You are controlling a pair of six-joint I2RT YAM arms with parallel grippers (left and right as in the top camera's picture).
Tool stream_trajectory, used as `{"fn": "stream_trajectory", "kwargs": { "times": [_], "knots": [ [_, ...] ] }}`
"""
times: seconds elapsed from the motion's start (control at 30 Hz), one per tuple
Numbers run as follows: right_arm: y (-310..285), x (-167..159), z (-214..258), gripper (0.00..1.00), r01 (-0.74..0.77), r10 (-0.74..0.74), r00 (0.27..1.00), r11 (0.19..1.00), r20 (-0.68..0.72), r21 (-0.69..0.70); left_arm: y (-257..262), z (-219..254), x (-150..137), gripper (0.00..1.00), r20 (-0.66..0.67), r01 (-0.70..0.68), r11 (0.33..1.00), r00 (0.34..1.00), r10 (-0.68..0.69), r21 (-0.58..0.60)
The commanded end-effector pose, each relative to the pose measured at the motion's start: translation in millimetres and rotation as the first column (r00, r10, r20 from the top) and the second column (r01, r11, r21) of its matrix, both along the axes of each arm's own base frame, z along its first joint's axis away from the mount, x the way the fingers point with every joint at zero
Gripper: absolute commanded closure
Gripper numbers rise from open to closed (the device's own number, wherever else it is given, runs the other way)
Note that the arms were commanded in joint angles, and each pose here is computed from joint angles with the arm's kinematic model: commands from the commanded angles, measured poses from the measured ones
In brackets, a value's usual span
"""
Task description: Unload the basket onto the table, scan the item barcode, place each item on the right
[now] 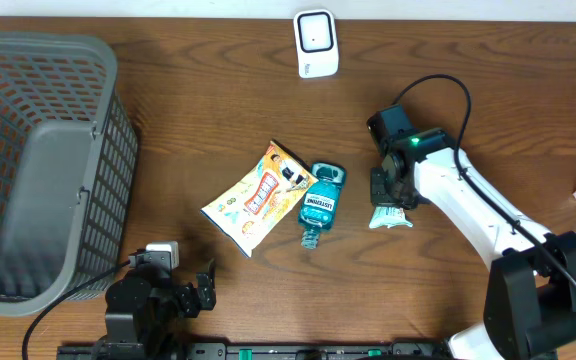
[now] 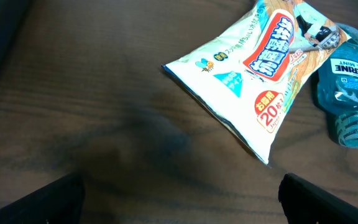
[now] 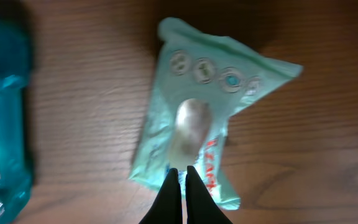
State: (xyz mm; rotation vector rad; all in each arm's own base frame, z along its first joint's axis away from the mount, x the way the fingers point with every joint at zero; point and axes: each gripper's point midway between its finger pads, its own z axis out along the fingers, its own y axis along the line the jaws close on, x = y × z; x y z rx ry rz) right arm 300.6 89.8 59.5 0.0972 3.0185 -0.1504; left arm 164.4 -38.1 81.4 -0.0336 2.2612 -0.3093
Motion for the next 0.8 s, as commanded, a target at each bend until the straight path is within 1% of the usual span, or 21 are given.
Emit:
{"fn": "stream_trajectory", "kwargs": {
  "times": [0.0,0.13,0.27,0.33,0.4,0.47,0.6,0.63,0.77],
  "knots": [
    [-10.8,-1.0,-14.5,0.99,0.055,-0.055,0.998,0.996,-0.008,-0.065,2.0,-6.9,-4.8,0.01,-0.033,-0.009,1.0,0.999,0.009,0.007],
    [-13.1,-6.9,-41.4,0.99,0.053,-0.058,0.997,0.995,-0.056,-0.086,1.9,-6.9,-4.8,0.01,-0.033,-0.008,1.0,0.999,0.009,0.007],
    [-17.7,-19.7,-67.9,0.99,0.075,-0.093,0.985,0.989,-0.142,-0.124,1.9,-6.9,-4.8,0.01,-0.033,-0.009,1.0,0.999,0.009,0.007],
    [-19.8,-25.3,-71.0,0.99,0.111,-0.134,0.978,0.984,-0.16,-0.14,1.9,-6.9,-4.8,0.01,-0.033,-0.009,1.0,0.999,0.009,0.007],
    [-17.6,-23.1,-67.0,0.99,0.128,-0.147,0.978,0.983,-0.15,-0.129,1.9,-6.9,-4.8,0.01,-0.033,-0.009,1.0,0.999,0.009,0.007],
    [-13.2,-16.6,-56.5,0.99,0.131,-0.143,0.982,0.986,-0.124,-0.104,2.0,-6.9,-4.8,0.01,-0.033,-0.009,1.0,0.999,0.009,0.007],
    [-1.3,5.2,-6.2,0.99,0.079,-0.08,0.997,0.997,-0.012,-0.025,1.9,-6.9,-4.8,0.01,-0.033,-0.008,1.0,0.999,0.009,0.007],
    [6.2,14.7,26.4,0.99,0.043,-0.045,0.997,0.999,0.066,0.031,2.0,-6.9,-4.8,0.01,-0.033,-0.009,1.0,0.999,0.009,0.007],
    [7.5,17.5,82.3,0.99,0.027,-0.048,0.974,0.995,0.219,0.097,2.0,-6.9,-4.8,0.01,-0.033,-0.009,1.0,0.999,0.009,0.007]
  ]
}}
